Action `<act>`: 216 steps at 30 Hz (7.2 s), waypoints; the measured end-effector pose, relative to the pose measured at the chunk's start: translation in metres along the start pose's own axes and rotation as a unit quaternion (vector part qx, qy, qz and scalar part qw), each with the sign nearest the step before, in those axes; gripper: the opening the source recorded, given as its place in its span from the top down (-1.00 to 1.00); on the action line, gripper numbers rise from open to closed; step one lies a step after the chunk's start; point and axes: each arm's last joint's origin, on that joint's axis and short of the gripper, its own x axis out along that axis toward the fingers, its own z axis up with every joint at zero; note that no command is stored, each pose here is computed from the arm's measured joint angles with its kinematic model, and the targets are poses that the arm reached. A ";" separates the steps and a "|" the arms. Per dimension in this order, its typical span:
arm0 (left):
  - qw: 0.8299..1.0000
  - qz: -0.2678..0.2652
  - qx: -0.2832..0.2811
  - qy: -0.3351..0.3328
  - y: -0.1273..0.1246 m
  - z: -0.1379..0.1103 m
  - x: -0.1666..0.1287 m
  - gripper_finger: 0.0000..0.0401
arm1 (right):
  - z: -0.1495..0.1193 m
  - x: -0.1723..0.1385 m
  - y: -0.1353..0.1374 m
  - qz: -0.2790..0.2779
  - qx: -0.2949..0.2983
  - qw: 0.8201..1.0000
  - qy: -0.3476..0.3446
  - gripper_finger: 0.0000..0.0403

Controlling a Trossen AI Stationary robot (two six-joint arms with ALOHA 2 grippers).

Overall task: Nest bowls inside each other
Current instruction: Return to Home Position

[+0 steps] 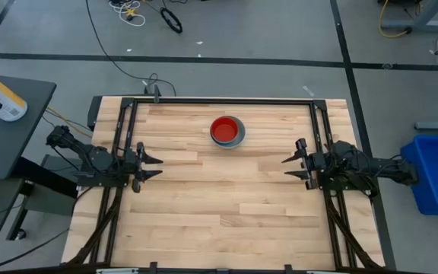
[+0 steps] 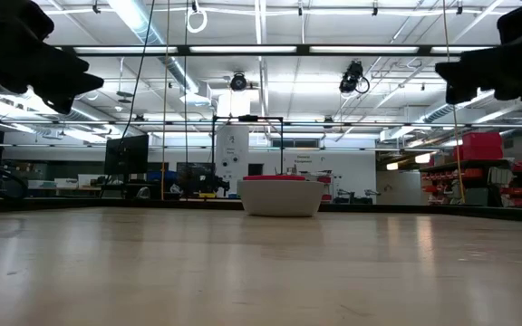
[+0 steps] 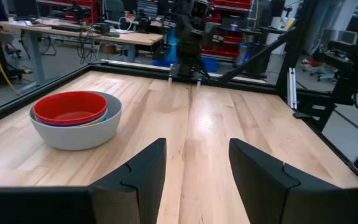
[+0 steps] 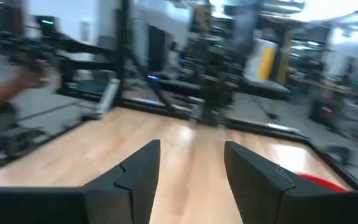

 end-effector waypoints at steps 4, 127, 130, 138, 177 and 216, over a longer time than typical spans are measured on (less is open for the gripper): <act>1.000 -0.002 0.003 0.001 0.000 0.000 0.000 0.09 | -0.002 0.000 -0.004 -0.066 0.005 0.998 0.018 0.02; 0.998 -0.028 0.002 -0.053 0.030 0.000 0.016 0.09 | -0.005 0.000 -0.004 -0.121 0.017 0.992 0.040 0.06; 0.998 -0.030 0.001 -0.051 0.030 0.000 0.016 0.09 | -0.005 0.000 -0.004 -0.121 0.018 0.992 0.039 0.03; 0.999 -0.024 0.012 -0.040 0.031 0.000 0.016 0.09 | -0.005 0.000 -0.004 -0.122 0.029 0.991 0.038 -0.03; 0.998 -0.042 0.019 -0.052 0.029 0.004 0.015 0.09 | -0.009 0.002 -0.005 -0.118 0.033 0.991 0.061 0.00; 0.998 -0.040 0.030 -0.046 0.029 0.003 0.015 0.09 | -0.009 0.002 -0.005 -0.119 0.027 0.991 0.061 -0.27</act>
